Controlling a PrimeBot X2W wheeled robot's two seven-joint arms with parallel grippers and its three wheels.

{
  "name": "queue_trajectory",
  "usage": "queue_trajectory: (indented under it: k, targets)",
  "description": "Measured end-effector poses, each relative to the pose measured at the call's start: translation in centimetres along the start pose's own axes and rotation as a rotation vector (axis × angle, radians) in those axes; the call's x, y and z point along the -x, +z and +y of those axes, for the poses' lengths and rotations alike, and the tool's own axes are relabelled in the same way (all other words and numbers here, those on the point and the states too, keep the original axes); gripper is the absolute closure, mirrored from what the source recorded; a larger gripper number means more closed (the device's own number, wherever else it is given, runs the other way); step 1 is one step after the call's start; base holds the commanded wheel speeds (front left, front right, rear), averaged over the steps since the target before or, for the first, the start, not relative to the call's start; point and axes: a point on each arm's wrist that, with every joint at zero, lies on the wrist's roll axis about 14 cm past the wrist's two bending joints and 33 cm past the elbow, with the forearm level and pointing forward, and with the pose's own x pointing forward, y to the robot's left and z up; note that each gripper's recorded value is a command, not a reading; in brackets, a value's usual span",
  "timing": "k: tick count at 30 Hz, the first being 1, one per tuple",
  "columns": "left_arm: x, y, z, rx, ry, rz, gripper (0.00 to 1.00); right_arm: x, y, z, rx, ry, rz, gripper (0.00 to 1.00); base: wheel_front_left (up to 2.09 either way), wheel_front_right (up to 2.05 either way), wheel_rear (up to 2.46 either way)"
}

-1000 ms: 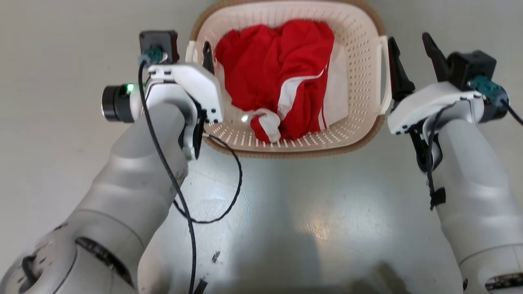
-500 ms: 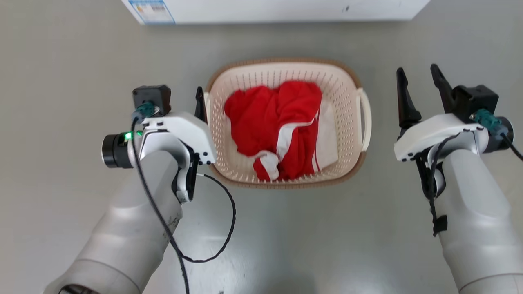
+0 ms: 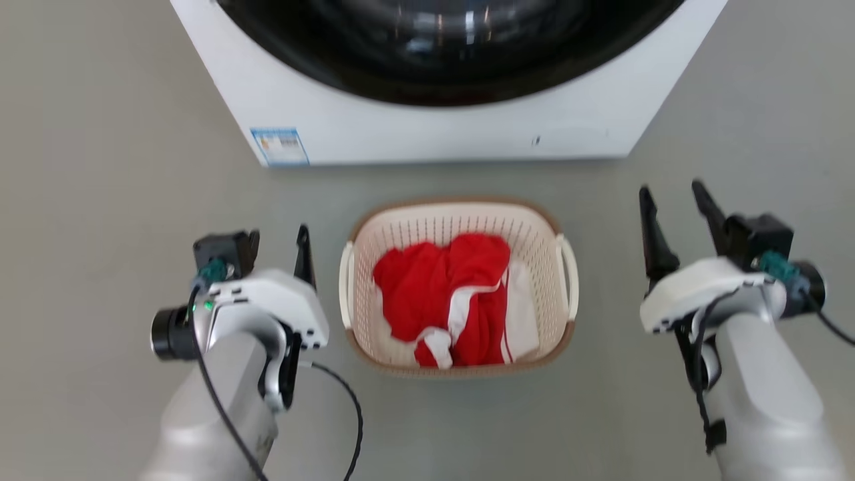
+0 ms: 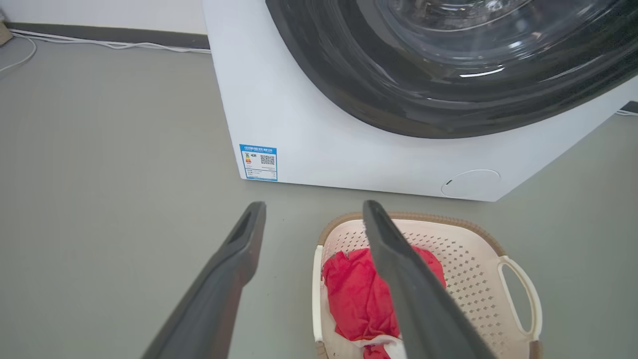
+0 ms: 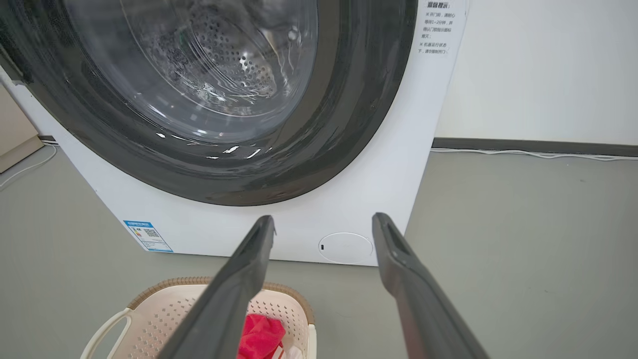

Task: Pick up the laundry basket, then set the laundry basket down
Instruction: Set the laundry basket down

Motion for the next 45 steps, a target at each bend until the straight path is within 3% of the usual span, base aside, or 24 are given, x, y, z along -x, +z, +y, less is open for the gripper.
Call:
queue_trajectory:
  k: [14,45]
  targets:
    - [6.1,2.6,1.5,0.009,0.007,-0.128,0.0,5.6,3.5,-0.3,0.013,-0.006,-0.098,0.0,0.0,0.0,0.0]
    - [13.1,3.0,3.3,0.041,0.029,-0.265,0.0,12.6,3.5,-1.8,0.04,-0.05,-0.162,0.0,0.0,0.0,0.0]
